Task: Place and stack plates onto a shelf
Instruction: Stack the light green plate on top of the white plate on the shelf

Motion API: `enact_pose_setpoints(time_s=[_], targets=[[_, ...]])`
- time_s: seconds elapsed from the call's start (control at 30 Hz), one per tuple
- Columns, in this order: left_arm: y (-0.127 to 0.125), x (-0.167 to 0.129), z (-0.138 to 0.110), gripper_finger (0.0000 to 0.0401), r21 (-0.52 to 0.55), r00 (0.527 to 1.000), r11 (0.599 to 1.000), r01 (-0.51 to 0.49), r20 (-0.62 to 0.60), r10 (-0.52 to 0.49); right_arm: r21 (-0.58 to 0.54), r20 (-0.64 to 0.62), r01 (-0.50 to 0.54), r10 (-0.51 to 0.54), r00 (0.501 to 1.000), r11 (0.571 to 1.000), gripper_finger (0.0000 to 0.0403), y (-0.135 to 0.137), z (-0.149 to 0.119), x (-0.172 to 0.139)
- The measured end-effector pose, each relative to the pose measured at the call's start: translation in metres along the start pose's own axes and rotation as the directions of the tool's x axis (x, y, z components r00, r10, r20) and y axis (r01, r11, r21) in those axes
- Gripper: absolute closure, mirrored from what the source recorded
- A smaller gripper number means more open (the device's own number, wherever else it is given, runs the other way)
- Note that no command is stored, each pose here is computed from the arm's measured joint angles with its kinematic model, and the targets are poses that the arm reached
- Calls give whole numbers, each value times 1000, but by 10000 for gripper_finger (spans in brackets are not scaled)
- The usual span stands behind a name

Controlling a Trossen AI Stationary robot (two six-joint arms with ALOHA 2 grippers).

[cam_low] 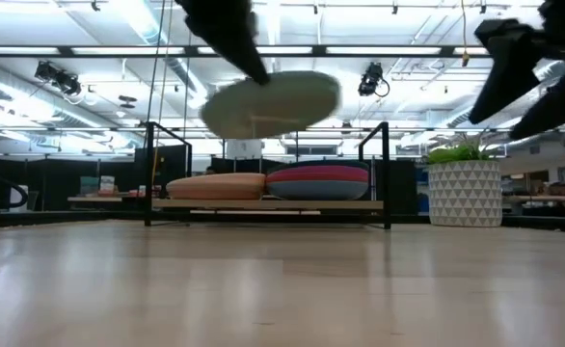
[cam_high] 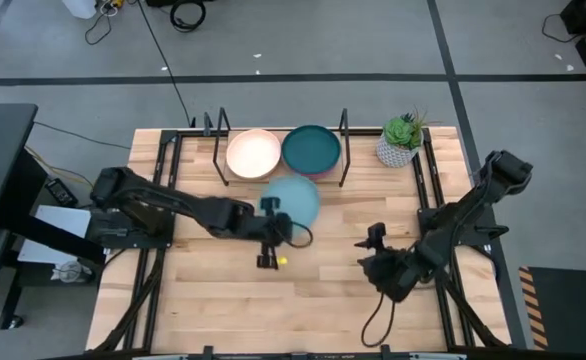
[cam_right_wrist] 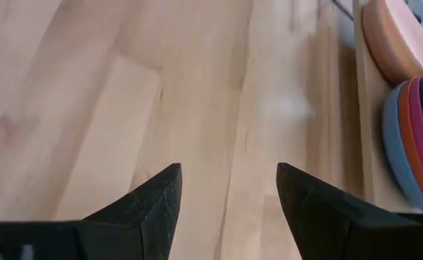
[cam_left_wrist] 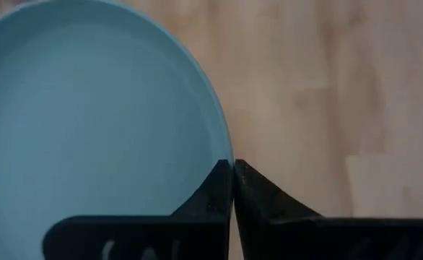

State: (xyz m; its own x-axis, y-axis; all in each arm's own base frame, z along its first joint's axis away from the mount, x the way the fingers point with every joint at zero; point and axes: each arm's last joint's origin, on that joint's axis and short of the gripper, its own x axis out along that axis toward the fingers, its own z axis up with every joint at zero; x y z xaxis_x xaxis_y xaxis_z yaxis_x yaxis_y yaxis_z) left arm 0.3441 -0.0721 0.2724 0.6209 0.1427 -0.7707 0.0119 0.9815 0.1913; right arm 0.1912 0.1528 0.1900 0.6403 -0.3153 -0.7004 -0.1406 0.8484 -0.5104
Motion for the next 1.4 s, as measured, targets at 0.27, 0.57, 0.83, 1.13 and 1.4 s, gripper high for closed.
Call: enact_pose_setpoints(time_s=[0.27,0.57,0.83,1.13,1.4], targets=[[67,-5,-6,393,-131,989,981,-141,-66,134,126,198,-114,88,976,985,173,-15,-16,4],[164,19,-50,393,-385,963,887,-256,-178,201,134,234,-152,118,965,979,173,-7,-34,19],[179,23,-59,391,-375,972,899,-227,-144,186,135,248,-163,126,961,977,173,-5,-31,21],[179,22,-64,388,-425,966,873,-237,-196,167,156,267,-170,124,956,973,173,-6,-29,22],[181,29,-70,387,-448,963,859,-248,-214,166,167,285,-200,147,947,965,173,-5,-27,21]])
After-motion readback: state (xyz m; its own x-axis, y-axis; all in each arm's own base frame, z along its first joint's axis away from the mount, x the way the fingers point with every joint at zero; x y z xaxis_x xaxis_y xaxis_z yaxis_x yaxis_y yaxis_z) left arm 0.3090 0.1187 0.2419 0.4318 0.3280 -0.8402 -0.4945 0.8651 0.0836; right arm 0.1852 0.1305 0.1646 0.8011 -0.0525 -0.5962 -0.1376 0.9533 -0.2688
